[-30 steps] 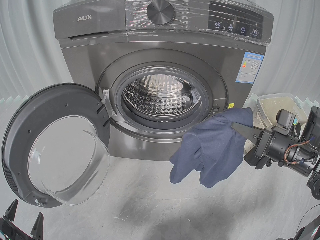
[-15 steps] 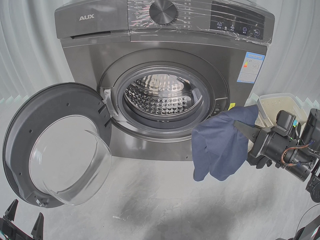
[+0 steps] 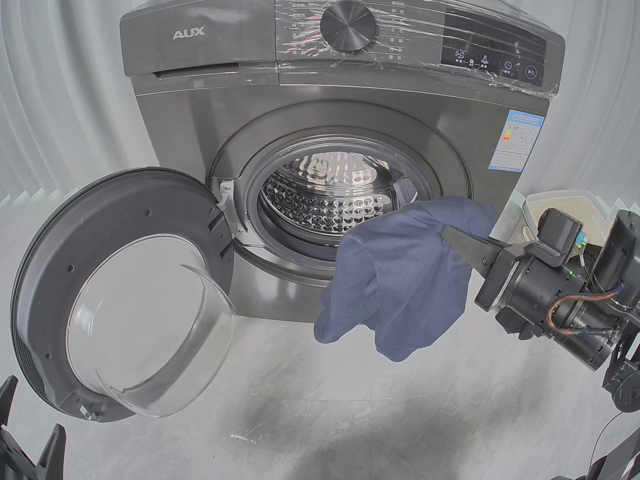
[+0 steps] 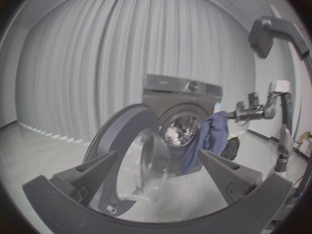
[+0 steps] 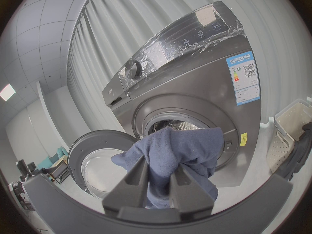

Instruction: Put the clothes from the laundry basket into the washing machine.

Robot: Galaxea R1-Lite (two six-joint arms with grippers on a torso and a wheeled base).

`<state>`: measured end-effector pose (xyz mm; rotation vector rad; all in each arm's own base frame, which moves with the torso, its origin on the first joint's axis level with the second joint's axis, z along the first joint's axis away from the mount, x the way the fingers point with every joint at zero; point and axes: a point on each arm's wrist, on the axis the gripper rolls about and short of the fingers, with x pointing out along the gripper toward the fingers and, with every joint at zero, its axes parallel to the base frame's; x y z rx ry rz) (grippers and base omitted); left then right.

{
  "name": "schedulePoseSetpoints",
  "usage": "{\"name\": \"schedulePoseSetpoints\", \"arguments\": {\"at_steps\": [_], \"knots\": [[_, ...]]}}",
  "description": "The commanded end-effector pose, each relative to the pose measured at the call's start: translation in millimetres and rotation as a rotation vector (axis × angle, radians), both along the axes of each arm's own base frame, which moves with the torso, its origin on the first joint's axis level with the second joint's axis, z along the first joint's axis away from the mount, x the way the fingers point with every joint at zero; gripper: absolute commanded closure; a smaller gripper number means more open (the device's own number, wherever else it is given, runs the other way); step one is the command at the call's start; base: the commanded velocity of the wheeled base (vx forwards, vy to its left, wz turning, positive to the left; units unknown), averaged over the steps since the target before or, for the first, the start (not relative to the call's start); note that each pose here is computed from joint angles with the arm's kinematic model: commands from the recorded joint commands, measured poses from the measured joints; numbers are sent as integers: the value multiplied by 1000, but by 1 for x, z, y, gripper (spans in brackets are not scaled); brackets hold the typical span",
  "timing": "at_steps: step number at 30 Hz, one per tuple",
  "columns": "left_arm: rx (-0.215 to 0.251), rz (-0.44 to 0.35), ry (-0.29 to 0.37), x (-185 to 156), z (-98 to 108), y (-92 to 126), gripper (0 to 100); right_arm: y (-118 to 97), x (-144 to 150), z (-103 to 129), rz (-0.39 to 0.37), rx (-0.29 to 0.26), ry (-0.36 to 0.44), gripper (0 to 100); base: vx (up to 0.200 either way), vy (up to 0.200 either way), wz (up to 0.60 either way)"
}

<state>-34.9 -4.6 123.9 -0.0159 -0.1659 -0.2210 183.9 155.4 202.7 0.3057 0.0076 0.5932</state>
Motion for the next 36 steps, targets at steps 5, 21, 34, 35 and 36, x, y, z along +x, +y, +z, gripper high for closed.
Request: {"name": "schedulePoseSetpoints", "arguments": {"at_steps": [5,21,34,35,36], "knots": [[27,-325,202,62,50,-8,0,32,23,0,22,36,-45,100,0,0,0],[62,-670,287,172,58,-81,0,45,46,-8,-6,-34,-109,100,0,0,0],[36,-817,375,212,47,-129,0,50,66,4,-85,11,-153,100,0,0,0],[31,-827,385,213,45,-131,0,50,65,4,-84,11,-153,100,0,0,0],[23,-848,403,216,44,-133,0,51,64,4,-79,13,-153,100,0,0,0]]}}
